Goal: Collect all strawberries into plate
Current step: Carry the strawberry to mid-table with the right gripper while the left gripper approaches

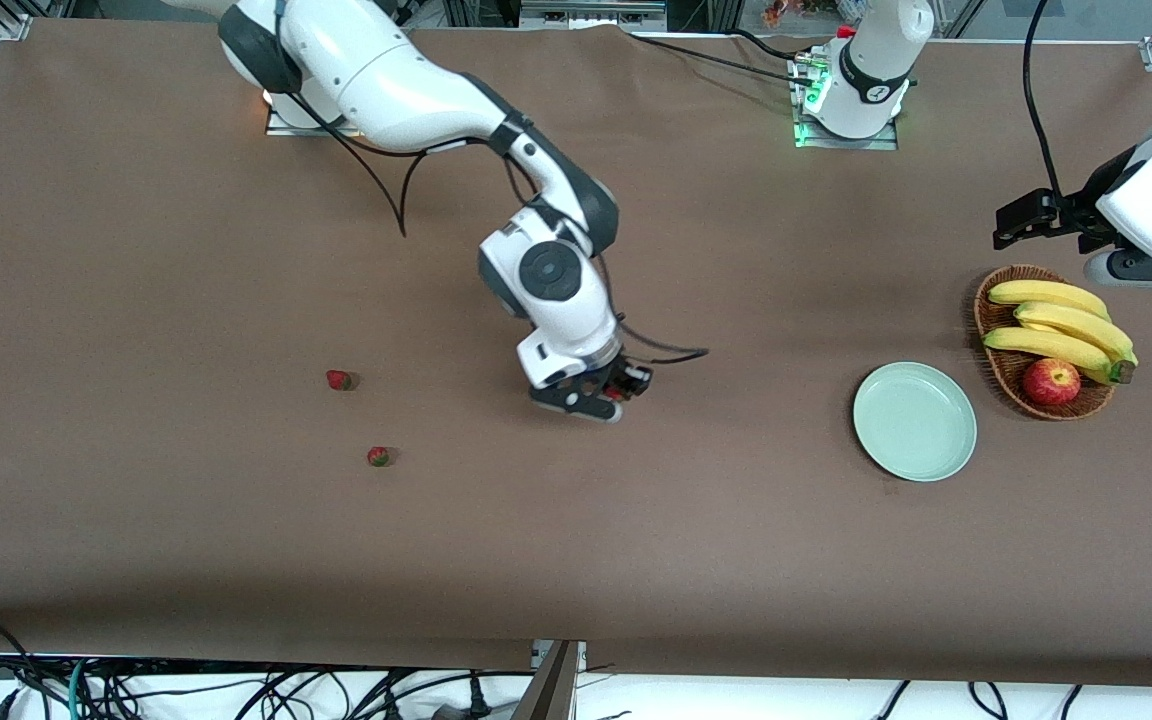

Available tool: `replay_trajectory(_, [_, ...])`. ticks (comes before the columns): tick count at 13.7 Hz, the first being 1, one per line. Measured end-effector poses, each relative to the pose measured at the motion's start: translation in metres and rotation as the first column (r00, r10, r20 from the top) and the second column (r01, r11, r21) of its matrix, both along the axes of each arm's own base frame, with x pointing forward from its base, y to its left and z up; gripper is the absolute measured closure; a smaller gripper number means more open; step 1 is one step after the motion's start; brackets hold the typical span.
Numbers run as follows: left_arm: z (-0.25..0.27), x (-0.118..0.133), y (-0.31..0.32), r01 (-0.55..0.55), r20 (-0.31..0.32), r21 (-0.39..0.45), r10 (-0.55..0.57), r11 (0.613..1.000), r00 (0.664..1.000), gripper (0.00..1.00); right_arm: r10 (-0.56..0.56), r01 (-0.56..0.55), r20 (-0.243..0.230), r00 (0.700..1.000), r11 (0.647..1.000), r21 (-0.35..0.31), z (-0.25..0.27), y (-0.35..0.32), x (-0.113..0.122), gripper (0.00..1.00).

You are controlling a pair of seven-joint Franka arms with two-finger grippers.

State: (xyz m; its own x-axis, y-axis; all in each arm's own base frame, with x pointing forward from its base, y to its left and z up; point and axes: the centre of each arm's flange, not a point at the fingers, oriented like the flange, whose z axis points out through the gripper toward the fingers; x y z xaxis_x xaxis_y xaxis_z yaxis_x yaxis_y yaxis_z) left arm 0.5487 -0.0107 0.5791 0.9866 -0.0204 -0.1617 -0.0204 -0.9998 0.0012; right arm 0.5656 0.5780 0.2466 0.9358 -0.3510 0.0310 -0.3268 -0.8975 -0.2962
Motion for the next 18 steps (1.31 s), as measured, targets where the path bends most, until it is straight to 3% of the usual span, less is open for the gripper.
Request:
replay_trajectory(3, [-0.003, 0.001, 0.0, 0.0, -0.005, 0.0, 0.0, 1.0, 1.0, 0.0, -0.031, 0.031, 0.031, 0.999, 0.999, 0.021, -0.026, 0.04, -0.04, 0.65])
replay_trajectory(5, [-0.008, 0.003, 0.0, 0.0, -0.016, 0.0, 0.0, 1.0, 1.0, 0.0, -0.031, 0.031, 0.039, 0.999, 1.0, 0.001, -0.044, 0.045, -0.049, 0.65])
replay_trajectory(9, [-0.023, 0.007, -0.001, -0.002, -0.06, -0.015, 0.001, 1.0, 0.998, 0.0, -0.047, 0.048, 0.056, 0.997, 0.999, -0.012, -0.046, 0.034, -0.036, 0.3])
replay_trajectory(12, [-0.053, 0.015, -0.005, 0.001, -0.124, -0.025, -0.004, 1.0, 0.992, 0.0, -0.067, 0.069, 0.05, 0.996, 0.997, -0.031, -0.028, 0.017, -0.016, 0.28])
replay_trajectory(14, [-0.088, 0.029, -0.021, 0.003, -0.164, -0.082, -0.017, 0.997, 0.986, 0.0, -0.038, 0.041, 0.038, 0.999, 0.996, -0.074, 0.0, -0.01, 0.009, 0.26])
replay_trajectory(18, [-0.177, 0.071, -0.076, -0.019, -0.14, -0.253, -0.017, 0.967, 0.99, 0.0, 0.089, -0.093, -0.035, 0.995, 0.988, -0.122, 0.069, -0.102, 0.073, 0.26])
